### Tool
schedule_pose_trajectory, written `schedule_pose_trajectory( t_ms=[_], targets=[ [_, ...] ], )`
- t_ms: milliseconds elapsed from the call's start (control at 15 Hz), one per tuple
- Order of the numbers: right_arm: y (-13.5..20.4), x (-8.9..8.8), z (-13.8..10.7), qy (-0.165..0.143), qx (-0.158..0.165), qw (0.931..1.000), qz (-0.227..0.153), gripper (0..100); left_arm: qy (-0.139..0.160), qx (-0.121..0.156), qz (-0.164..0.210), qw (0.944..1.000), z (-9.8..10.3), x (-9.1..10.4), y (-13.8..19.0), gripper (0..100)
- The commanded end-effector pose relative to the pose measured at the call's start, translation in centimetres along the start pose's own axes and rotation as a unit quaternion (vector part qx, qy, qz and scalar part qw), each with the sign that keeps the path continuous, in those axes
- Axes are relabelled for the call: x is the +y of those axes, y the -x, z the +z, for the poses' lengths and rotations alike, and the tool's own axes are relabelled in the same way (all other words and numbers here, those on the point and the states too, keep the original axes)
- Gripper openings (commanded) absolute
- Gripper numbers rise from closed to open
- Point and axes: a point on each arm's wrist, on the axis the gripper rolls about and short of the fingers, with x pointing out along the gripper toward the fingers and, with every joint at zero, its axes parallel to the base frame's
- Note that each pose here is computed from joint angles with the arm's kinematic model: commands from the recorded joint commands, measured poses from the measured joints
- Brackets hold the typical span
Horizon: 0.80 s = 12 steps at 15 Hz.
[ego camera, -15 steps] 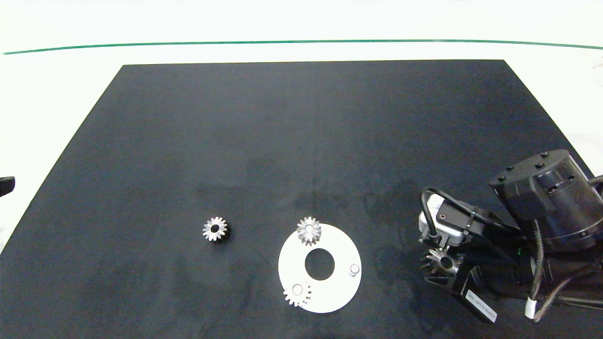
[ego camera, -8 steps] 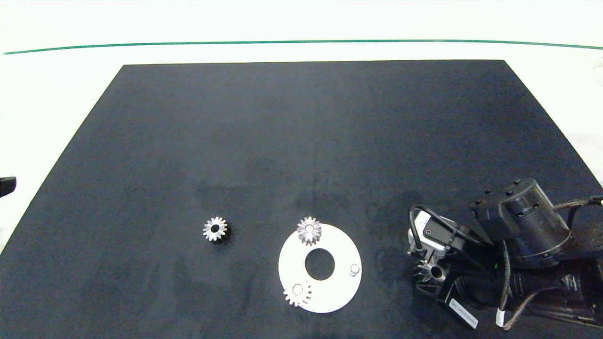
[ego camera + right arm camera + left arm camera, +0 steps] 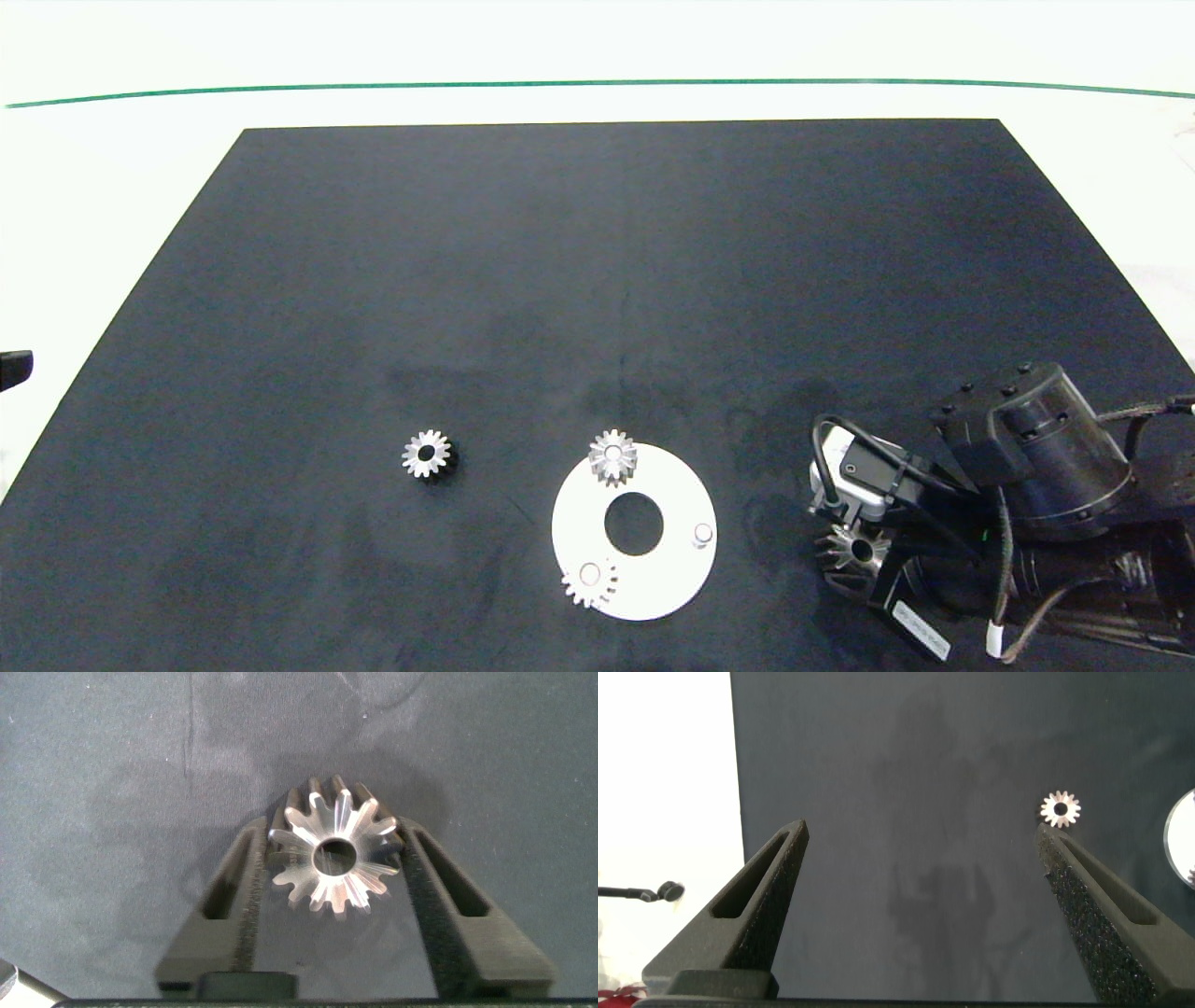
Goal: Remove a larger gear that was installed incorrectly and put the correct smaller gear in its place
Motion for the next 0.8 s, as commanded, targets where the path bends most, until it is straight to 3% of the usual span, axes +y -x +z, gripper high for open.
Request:
schedule_pose_trajectory(
  t_ms=[67,200,333,533,600,667,800],
  targets=[
    [0.6,0.0,-0.4,-0.001,-0.005,1.0,-0.002,100,-0.001,0.003,0.0,1.0,-0.1,0.0,0.0,100],
    [2.1,-0.3,-0.6,-0.005,-0.027,0.9995,-0.014,100,-0.002,0.004,-0.001,1.0,-0.1,0.0,-0.1,100],
    [5.5,-1.0,-1.2,-0.017,-0.078,0.9959,-0.043,100,-0.003,0.009,-0.002,1.0,-0.2,-0.1,-0.3,100],
    [9.1,-1.2,-4.2,-0.044,-0.122,0.9882,-0.081,100,-0.009,0.029,-0.014,0.9994,-0.7,-0.4,-1.2,100],
    [10.5,-1.8,-5.4,-0.068,-0.138,0.982,-0.11,100,-0.011,0.04,-0.03,0.9987,-0.5,-0.8,-2.1,100],
    [11.8,-2.1,-6.2,-0.084,-0.157,0.9755,-0.129,100,0.005,0.055,-0.053,0.9971,-0.3,-1.5,-3.3,100],
    [13.8,-3.1,-6.3,-0.111,-0.186,0.9615,-0.169,100,0.027,0.082,-0.13,0.9877,0.6,-4.7,-6.3,100]
  ],
)
